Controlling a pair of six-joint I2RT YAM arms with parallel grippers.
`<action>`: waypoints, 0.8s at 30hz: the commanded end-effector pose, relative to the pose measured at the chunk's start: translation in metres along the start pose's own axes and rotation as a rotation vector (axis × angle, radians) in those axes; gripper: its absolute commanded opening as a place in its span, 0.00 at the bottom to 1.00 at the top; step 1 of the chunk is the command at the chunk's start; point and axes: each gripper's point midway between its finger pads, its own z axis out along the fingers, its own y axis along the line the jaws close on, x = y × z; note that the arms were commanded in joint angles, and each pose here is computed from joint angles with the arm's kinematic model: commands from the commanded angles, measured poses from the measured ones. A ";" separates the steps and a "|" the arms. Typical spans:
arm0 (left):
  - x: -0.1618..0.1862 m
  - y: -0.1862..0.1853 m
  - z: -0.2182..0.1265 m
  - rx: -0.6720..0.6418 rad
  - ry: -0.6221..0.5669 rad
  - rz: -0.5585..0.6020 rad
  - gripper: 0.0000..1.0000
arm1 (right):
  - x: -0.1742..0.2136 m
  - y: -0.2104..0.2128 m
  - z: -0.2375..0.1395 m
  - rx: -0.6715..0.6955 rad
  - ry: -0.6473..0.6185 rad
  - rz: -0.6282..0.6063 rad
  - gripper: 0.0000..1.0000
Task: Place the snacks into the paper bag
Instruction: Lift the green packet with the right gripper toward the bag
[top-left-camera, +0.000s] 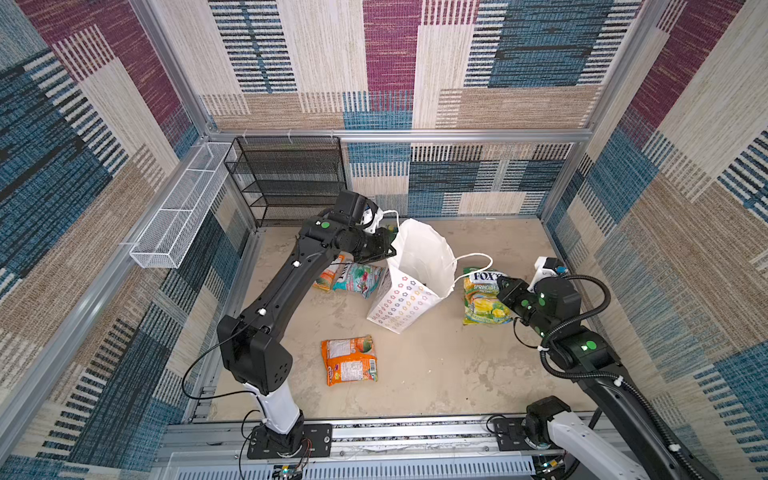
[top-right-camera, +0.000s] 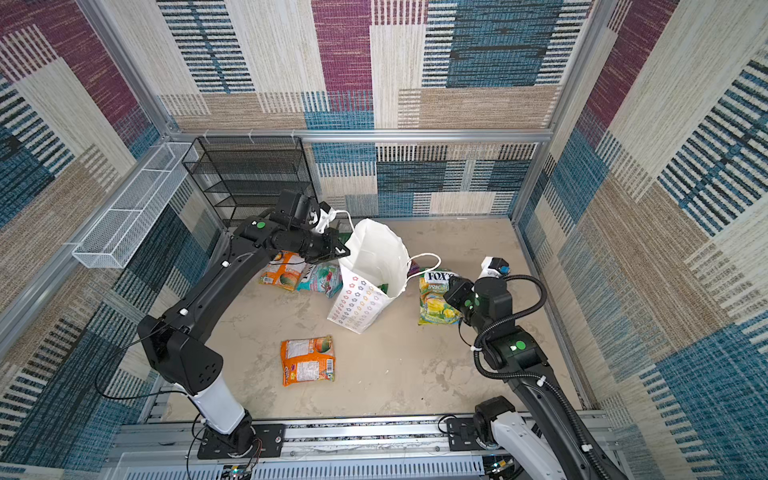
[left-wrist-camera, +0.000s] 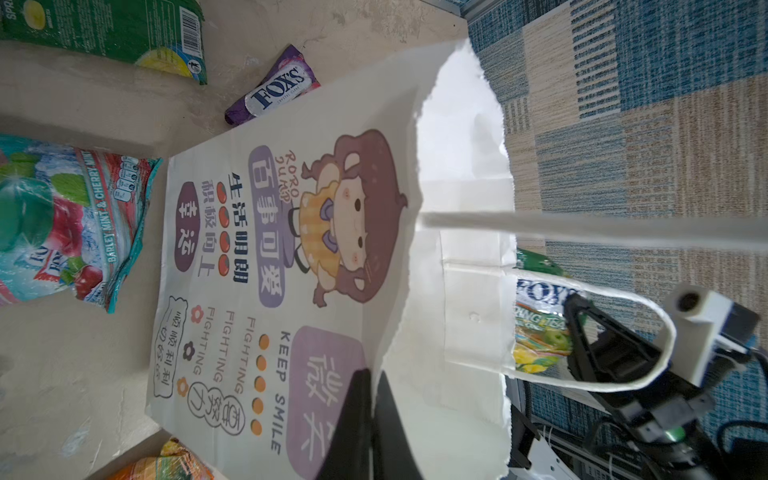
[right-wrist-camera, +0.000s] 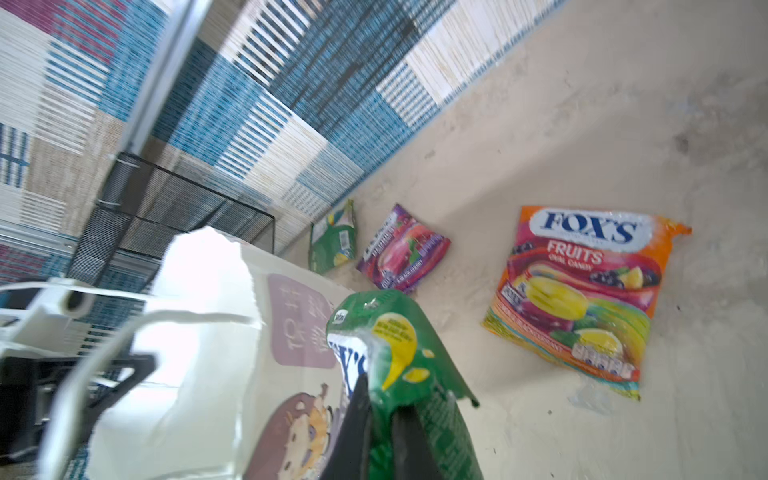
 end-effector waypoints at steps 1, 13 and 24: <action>-0.002 -0.004 0.000 0.019 -0.008 -0.008 0.00 | -0.036 0.023 -0.017 -0.025 -0.102 -0.041 0.00; -0.002 -0.004 0.001 0.020 -0.006 -0.010 0.00 | -0.117 0.104 -0.058 -0.157 -0.269 -0.099 0.00; -0.001 -0.004 0.002 0.023 -0.001 -0.014 0.00 | -0.145 0.177 -0.053 -0.346 -0.244 -0.127 0.00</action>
